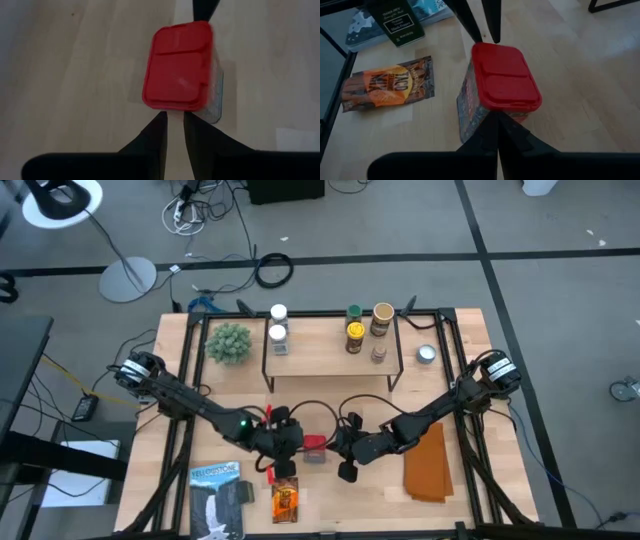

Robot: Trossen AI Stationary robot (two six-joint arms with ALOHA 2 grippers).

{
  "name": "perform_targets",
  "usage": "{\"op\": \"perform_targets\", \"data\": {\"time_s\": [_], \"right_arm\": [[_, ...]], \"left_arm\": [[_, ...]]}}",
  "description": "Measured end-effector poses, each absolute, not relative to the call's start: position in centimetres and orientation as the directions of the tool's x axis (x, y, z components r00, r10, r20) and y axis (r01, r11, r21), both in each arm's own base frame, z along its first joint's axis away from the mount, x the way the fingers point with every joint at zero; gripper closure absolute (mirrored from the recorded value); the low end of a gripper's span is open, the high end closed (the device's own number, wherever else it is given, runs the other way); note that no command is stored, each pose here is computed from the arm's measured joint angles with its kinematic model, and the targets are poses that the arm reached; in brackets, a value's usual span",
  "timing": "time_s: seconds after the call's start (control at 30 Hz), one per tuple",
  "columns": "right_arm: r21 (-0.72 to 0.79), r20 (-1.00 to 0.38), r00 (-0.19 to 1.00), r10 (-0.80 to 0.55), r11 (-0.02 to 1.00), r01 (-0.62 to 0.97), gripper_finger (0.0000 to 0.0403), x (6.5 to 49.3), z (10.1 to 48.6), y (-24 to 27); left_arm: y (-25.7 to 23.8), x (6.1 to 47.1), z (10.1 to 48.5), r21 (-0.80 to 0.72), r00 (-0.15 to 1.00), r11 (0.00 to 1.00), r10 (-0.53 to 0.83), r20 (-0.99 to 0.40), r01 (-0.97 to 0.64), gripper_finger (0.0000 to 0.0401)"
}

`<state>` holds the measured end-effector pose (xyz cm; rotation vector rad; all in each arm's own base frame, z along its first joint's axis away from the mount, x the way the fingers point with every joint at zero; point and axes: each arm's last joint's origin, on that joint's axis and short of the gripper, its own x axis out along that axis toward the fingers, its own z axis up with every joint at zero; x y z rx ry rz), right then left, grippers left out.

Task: Shelf spices
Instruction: Put the red seasoning can onto the shelf

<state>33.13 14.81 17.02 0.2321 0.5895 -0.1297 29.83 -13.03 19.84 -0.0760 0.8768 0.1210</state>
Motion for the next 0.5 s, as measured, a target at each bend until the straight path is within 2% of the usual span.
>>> {"op": "perform_targets", "data": {"time_s": [0.3, 0.5], "right_arm": [[0.170, -0.562, 0.825, -0.059, 0.968, 0.185, 0.0403, 33.10, 17.03, 14.87], [0.159, -0.545, 0.836, -0.067, 0.970, 0.182, 0.0403, 33.19, 17.18, 14.88]], "left_arm": [[-13.22, 29.40, 19.00, -0.025, 0.643, 0.988, 0.082, -0.762, -0.155, 0.0332], [-13.32, 29.91, 19.40, -0.018, 0.692, 0.991, 0.077, -0.718, -0.130, 0.0332]]}}
